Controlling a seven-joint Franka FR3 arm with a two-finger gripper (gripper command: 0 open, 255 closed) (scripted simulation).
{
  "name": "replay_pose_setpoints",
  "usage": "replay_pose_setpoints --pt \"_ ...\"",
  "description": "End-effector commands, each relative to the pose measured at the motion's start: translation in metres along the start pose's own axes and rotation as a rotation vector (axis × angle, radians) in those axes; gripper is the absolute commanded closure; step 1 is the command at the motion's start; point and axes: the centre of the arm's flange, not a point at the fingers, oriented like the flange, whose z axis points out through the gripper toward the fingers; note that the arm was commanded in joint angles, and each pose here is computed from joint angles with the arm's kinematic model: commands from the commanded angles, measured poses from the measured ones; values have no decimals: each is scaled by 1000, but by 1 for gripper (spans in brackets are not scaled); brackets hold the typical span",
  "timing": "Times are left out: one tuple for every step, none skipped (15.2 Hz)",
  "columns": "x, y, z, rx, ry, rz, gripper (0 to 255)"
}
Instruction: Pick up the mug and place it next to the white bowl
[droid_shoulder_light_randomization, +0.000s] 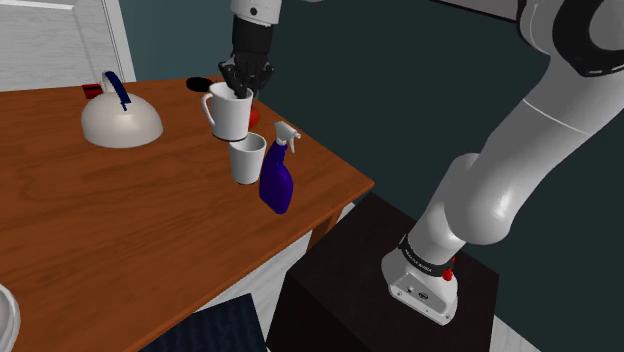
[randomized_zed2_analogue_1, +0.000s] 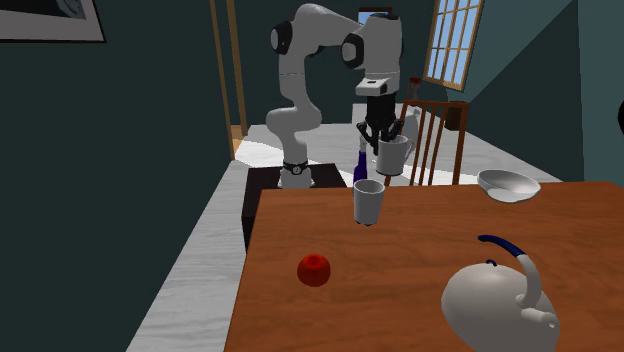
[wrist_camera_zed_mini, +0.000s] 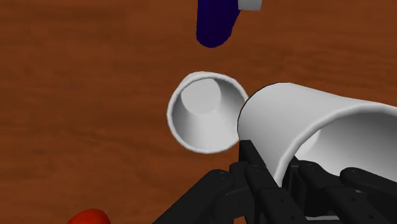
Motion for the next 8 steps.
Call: replay_pose_setpoints --pt "-12 -26 0 0 0 1 255" --pt "-18 -38 1 0 0 1 255" --pt "-24 -49 1 0 0 1 255" --pt "-30 -61 2 0 0 1 255" --pt "-37 -73 3 0 0 1 255" --pt "-43 -84 4 0 0 1 255" --pt "-49 -96 4 0 0 1 255" --pt "-55 -108 5 0 0 1 255"
